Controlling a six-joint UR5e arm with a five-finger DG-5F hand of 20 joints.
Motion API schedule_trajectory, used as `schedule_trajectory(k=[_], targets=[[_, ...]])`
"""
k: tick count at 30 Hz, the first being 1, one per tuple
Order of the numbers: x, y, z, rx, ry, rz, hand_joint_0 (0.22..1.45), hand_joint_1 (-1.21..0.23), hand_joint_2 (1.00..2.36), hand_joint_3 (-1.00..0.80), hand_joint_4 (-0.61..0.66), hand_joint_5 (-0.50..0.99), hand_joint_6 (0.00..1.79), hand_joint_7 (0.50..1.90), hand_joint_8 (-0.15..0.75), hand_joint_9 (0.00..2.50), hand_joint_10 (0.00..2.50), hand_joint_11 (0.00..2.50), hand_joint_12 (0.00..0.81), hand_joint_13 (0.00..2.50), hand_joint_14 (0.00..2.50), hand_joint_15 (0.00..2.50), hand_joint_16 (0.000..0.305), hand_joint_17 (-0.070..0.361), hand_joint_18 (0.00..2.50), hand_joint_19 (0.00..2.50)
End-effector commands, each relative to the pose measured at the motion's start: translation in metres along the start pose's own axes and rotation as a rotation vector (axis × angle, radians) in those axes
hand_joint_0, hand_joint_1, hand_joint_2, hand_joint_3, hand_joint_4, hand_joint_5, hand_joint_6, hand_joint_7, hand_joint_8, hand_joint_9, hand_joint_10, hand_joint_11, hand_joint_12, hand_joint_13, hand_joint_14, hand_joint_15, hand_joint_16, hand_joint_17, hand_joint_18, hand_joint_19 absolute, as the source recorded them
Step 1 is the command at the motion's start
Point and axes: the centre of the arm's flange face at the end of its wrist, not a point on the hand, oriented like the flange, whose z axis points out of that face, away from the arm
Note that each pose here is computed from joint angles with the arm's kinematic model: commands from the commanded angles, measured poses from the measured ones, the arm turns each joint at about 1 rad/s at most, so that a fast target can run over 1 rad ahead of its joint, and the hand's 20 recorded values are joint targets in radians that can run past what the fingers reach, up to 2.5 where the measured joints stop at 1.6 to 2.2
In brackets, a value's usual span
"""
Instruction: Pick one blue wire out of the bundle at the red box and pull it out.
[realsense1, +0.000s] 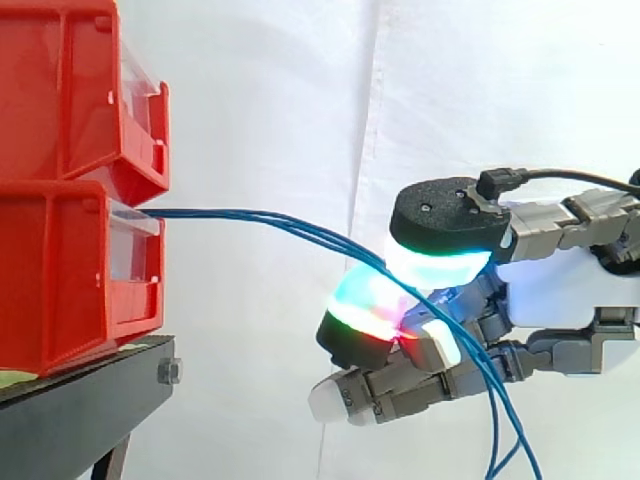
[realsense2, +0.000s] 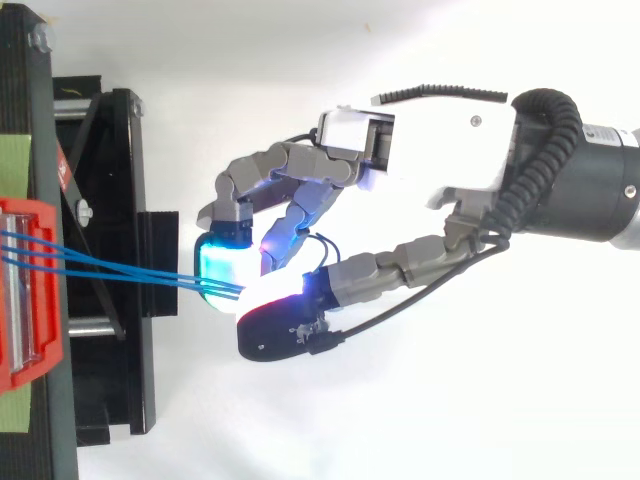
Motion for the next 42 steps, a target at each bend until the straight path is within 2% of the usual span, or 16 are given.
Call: schedule_trajectory(k=[1,5,7,8,11,13,16,17,18,21,24,27,32,33,37,42], targets=[[-0.0008,0.0005,0.0004,-0.001,-0.001,0.001,0.70,-0.85,1.02,-0.12,0.42,-0.13,0.71,1.17,0.292,0.90,0.03,0.82,0.397,0.28,0.00,0.05,0.064,0.145,0.26,0.13],[-0.0018,-0.0004,0.0000,0.001,-0.002,-0.001,0.70,-0.84,1.02,-0.11,0.44,-0.13,0.68,1.23,0.289,0.90,0.02,0.76,0.396,0.28,0.00,0.05,0.064,0.145,0.26,0.13],[-0.0018,-0.0003,0.0002,-0.001,-0.003,-0.001,0.73,-0.77,1.02,-0.10,0.45,-0.11,0.62,1.31,0.281,0.91,0.02,0.73,0.392,0.28,0.00,0.05,0.064,0.144,0.24,0.15],[-0.0018,-0.0003,0.0002,-0.001,-0.003,-0.001,0.73,-0.76,1.02,-0.10,0.43,-0.09,0.55,1.43,0.274,0.92,0.02,0.71,0.389,0.29,0.00,0.05,0.064,0.144,0.23,0.16],[-0.0030,0.0005,0.0009,-0.005,-0.005,0.002,0.75,-0.73,1.02,-0.10,0.43,-0.07,0.51,1.49,0.270,0.93,0.02,0.68,0.380,0.30,0.00,0.06,0.063,0.141,0.22,0.18],[-0.0040,-0.0004,0.0005,-0.003,-0.006,0.003,0.73,-0.70,1.02,-0.07,0.42,-0.07,0.50,1.48,0.264,0.94,0.02,0.69,0.380,0.30,0.00,0.07,0.062,0.140,0.22,0.19],[-0.0040,-0.0004,0.0005,-0.003,-0.006,0.002,0.66,-0.67,1.00,-0.02,0.44,-0.07,0.50,1.38,0.294,0.94,0.02,0.65,0.421,0.28,0.00,0.08,0.072,0.162,0.23,0.20],[-0.0051,-0.0006,0.0006,-0.003,-0.008,0.003,0.59,-0.63,1.12,-0.05,0.46,-0.06,0.50,1.37,0.323,0.94,0.02,0.65,0.451,0.27,0.00,0.09,0.078,0.176,0.20,0.22],[-0.0052,0.0001,0.0010,-0.004,-0.008,0.004,0.54,-0.62,1.12,-0.10,0.45,-0.06,0.50,1.37,0.340,0.95,0.02,0.65,0.468,0.27,0.00,0.10,0.082,0.185,0.20,0.23],[-0.0063,-0.0008,0.0006,-0.003,-0.009,0.000,0.54,-0.61,1.00,-0.12,0.43,-0.06,0.50,1.40,0.340,0.94,0.02,0.66,0.466,0.26,0.00,0.10,0.082,0.184,0.18,0.24],[-0.0063,-0.0008,0.0006,-0.003,-0.009,0.000,0.52,-0.61,1.01,-0.18,0.37,-0.07,0.53,1.41,0.331,0.93,0.02,0.67,0.449,0.25,0.00,0.10,0.078,0.175,0.15,0.24],[-0.0063,-0.0008,0.0006,-0.003,-0.009,0.000,0.50,-0.62,1.01,-0.25,0.29,-0.09,0.60,1.33,0.312,0.91,0.02,0.69,0.417,0.23,0.00,0.10,0.071,0.159,0.11,0.26],[-0.0063,-0.0002,0.0009,-0.003,-0.009,0.000,0.49,-0.67,1.01,-0.33,0.27,-0.11,0.71,1.18,0.311,0.90,0.02,0.71,0.411,0.23,0.00,0.10,0.069,0.155,0.12,0.26],[-0.0063,-0.0002,0.0009,-0.003,-0.009,0.000,0.49,-0.69,1.01,-0.34,0.26,-0.11,0.73,1.18,0.309,0.91,0.02,0.72,0.411,0.23,0.00,0.10,0.069,0.155,0.12,0.26],[-0.0063,-0.0008,0.0006,-0.003,-0.009,0.000,0.52,-0.76,1.01,-0.33,0.25,-0.13,0.80,1.15,0.302,0.91,0.02,0.74,0.402,0.25,0.00,0.10,0.067,0.151,0.14,0.25],[-0.0063,-0.0008,0.0006,-0.003,-0.009,0.002,0.56,-0.79,1.02,-0.21,0.22,-0.14,0.83,1.22,0.296,0.91,0.02,0.75,0.393,0.26,0.00,0.09,0.064,0.145,0.17,0.22]])
